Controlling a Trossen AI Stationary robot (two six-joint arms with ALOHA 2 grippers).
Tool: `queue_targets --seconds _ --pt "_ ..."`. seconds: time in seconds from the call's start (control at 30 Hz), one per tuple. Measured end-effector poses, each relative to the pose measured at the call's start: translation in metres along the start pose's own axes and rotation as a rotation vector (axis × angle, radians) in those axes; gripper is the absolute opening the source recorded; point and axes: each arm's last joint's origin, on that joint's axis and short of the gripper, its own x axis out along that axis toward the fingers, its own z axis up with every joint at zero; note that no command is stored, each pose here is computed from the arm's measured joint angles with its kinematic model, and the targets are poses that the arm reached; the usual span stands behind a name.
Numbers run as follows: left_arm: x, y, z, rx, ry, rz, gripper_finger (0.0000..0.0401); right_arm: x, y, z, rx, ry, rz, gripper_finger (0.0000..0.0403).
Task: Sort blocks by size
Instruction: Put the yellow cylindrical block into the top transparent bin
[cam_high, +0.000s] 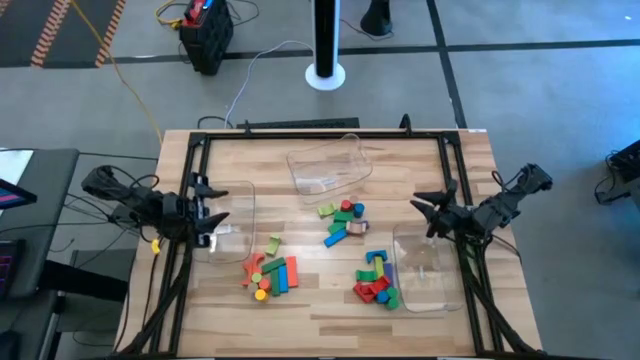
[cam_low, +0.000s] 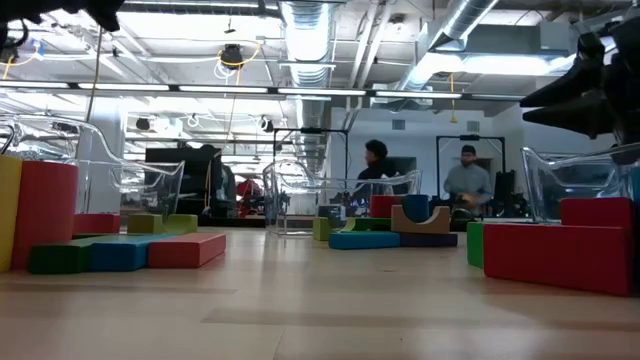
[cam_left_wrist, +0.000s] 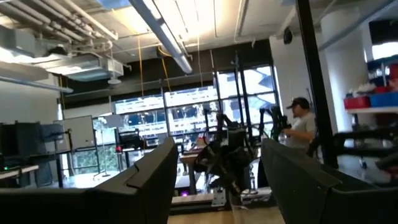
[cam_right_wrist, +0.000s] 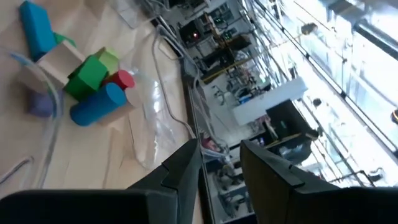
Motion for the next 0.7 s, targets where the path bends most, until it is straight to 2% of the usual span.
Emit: queue_targets --seconds 0.17,0.33,0.47,0.7 --pt "0.02 -0.007 0.011 0.043 0.049 -0.015 0.0224 0.001 -0.005 0.004 0.237 -0.023 -0.031 0.0152" --pt "0.043 -0.017 0.023 0.076 0.105 -0.038 0.0224 0.0 -0.011 0.008 0.397 -0.082 -0.033 0.0152" --pt "0.065 -0.026 0.029 0.088 0.216 -0.051 0.0224 -0.001 -0.015 0.012 0.687 -0.15 0.0 0.0152" --pt "0.105 -0.046 0.019 0.16 0.537 -0.119 0.0224 -0.001 -0.016 0.013 1.235 -0.164 0.041 0.0152"
